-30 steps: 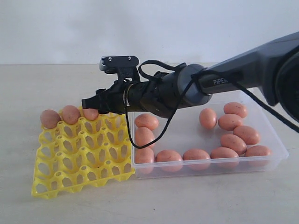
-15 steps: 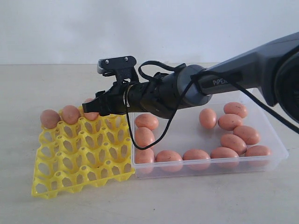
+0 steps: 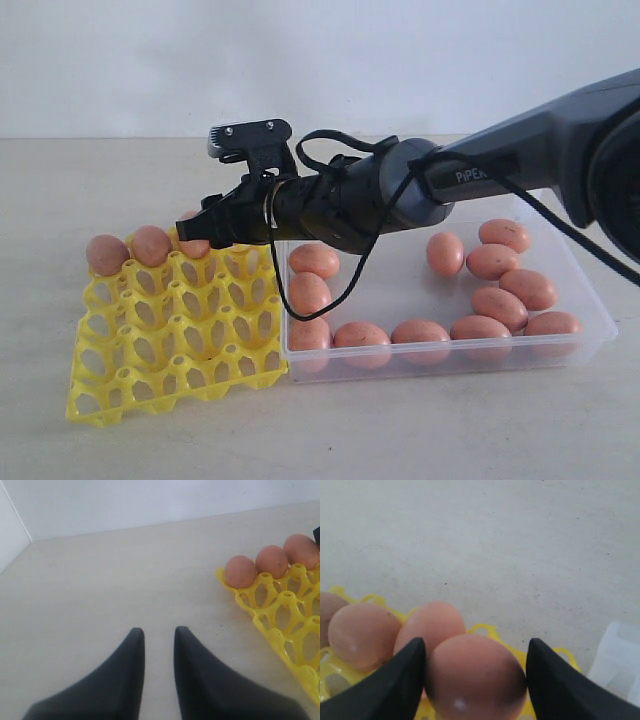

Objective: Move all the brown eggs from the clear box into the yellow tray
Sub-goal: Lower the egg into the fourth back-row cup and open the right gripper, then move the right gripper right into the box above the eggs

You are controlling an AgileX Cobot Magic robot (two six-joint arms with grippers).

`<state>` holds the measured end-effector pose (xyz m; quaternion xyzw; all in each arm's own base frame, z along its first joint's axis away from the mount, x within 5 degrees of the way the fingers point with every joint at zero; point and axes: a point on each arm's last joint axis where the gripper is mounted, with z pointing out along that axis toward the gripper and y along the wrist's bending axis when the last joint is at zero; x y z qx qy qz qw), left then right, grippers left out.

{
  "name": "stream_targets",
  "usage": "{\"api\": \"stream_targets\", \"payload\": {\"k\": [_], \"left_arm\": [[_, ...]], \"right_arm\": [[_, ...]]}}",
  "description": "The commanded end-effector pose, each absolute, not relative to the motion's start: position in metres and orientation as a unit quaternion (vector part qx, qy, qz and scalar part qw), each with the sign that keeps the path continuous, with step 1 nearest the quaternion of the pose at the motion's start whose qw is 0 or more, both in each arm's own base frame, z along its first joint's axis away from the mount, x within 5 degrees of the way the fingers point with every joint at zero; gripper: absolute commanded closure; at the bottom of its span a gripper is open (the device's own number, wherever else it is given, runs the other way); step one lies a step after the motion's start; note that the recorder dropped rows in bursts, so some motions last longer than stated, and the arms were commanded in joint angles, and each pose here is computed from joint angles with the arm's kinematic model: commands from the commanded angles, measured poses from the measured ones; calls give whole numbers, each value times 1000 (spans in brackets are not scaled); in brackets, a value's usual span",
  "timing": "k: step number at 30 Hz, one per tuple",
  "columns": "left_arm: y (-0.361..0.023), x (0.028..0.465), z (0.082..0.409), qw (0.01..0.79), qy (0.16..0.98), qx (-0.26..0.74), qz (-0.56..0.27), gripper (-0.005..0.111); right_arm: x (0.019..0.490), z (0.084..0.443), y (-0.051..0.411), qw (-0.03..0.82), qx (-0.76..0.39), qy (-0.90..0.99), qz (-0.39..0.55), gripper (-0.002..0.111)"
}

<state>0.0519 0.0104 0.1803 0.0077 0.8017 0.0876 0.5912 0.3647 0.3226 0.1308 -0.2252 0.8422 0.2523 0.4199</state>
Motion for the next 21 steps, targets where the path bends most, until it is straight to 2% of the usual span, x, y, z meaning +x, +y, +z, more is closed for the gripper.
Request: {"api": "stream_targets", "payload": {"k": [1,4,13,18,21], "left_arm": [[10,52,180,593,800,6,87,85],[10,52,180,593,800,6,87,85],[10,52,180,593,800,6,87,85],[10,52,180,593,800,6,87,85],[10,52,180,593,800,6,87,85]], "right_arm": [[365,129,321,415,-222,847,245,51],[365,136,321,421,-222,844,247,51],[362,187,318,465,-235,815,254,51],[356,230,311,495,-225,797,265,51],[347,268,299,504,-209,799,251,55]]}}
